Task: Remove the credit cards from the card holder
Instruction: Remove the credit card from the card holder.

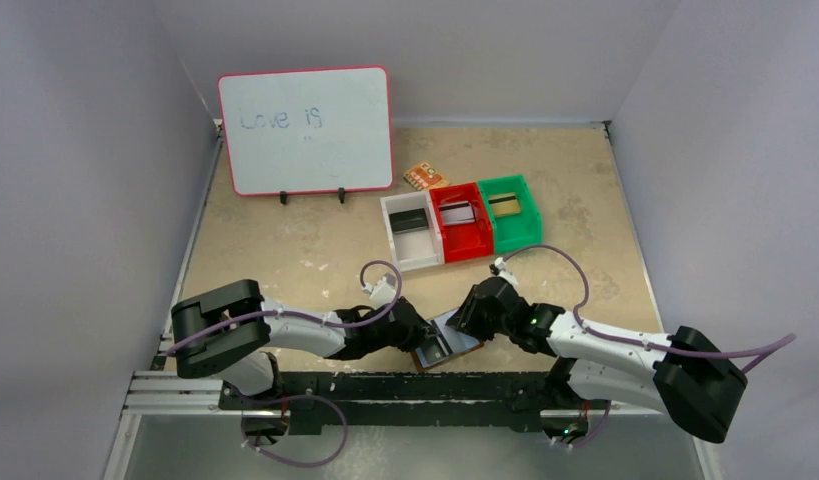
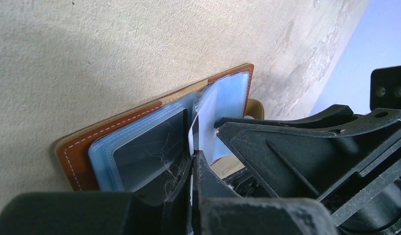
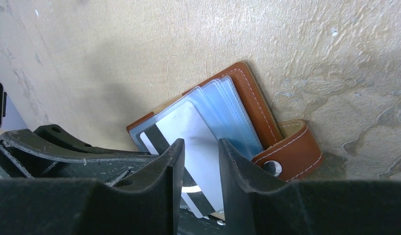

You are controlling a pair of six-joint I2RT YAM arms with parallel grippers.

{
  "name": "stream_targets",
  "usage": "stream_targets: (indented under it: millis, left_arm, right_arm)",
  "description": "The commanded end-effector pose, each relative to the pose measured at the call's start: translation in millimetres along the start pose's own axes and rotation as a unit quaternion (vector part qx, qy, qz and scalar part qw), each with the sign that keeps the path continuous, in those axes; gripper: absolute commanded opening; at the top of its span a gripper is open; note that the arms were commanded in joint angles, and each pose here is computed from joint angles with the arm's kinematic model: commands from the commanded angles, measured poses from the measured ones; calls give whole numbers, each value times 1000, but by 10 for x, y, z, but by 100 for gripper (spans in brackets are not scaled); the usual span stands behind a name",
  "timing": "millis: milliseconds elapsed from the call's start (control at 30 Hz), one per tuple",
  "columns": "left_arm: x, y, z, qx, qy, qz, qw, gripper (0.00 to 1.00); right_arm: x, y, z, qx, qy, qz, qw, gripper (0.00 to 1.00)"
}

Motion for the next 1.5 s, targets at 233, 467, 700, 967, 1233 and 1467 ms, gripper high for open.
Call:
stream_targets:
  millis: [233, 467, 700, 967, 1233, 1467]
  left_arm:
    - [133, 145, 186, 27, -45, -22, 998, 0]
    - [244, 68, 430, -3, -61, -62, 996, 0]
    - [477, -121, 697, 40, -105, -136, 984, 0]
    - [924, -442, 1116, 17, -182, -163, 970, 0]
    - [1208, -299, 1229, 53, -199, -151, 967, 0]
    - [1222, -244, 1262, 65, -204, -151, 965, 0]
  right_arm:
    - [-11, -389, 84, -99, -8, 4, 995, 38]
    - [179, -151, 236, -86, -66, 21, 994, 39]
    - [309, 381, 479, 7, -85, 84, 993, 44]
    - [199, 987, 652, 175, -30, 186, 966, 57]
    - [-154, 614, 107, 115, 102, 164, 974, 33]
    - [-17, 150, -110, -42, 45, 146, 987, 30]
Point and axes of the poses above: each gripper's point midway between its finger pads, its own z axis back along the fingers, its own y axis along the line the jaws close on, x = y × z, the point moved 6 cm from there along z, back along the fingers, and after that the axes turned 12 degrees about -z, right-handed, at the moved point
